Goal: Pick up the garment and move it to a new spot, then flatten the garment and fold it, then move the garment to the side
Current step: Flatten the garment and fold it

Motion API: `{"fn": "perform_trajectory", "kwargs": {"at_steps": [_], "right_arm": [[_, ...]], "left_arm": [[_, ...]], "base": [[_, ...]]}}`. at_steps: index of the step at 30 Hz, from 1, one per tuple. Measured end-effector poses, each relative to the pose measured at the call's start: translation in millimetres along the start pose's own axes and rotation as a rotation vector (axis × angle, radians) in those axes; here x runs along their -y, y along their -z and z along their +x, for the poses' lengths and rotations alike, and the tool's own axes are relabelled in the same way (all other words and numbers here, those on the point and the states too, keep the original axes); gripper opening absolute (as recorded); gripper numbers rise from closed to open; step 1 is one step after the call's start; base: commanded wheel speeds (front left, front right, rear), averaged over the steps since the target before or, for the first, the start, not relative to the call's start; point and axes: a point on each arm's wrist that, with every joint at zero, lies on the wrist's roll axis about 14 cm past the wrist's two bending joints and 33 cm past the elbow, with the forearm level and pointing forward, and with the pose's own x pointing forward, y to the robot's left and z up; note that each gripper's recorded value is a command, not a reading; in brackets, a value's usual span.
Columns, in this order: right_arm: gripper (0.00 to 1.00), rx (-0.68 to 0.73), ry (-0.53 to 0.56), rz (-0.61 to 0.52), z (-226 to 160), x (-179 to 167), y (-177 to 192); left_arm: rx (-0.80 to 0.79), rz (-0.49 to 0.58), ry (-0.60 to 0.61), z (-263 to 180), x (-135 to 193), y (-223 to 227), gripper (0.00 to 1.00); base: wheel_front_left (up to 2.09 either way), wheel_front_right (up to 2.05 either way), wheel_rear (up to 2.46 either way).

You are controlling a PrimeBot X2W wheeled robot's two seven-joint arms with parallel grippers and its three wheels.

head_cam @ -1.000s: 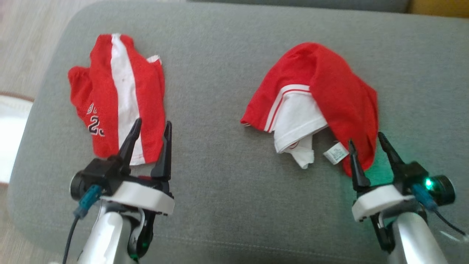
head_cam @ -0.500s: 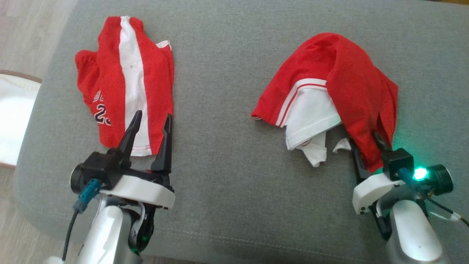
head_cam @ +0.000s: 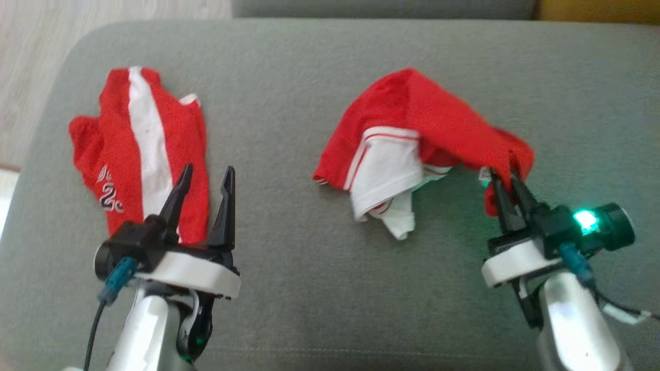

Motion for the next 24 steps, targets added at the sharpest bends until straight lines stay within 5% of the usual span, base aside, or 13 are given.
{"fn": "perform_trajectory", "kwargs": {"at_steps": [6, 13, 24], "right_arm": [[0.0, 0.146, 0.004, -0.066, -31.0, -5.3, -52.4], [0.0, 0.185, 0.13, -0.109, -43.8, 32.1, -97.8], [0.0, -0.026, 0.282, -0.184, 24.9, 137.5, -86.8]], "left_arm": [[-0.004, -0.018, 0.028, -13.7, 16.5, 0.8, 1.0], [0.027, -0.028, 0.047, -20.5, 28.0, -10.2, 1.0], [-0.012, -0.035, -0.007, -23.6, 9.3, 2.5, 1.0]], "base": [[0.0, 0.0, 0.0], [0.0, 0.0, 0.0], [0.0, 0.0, 0.0]]}}
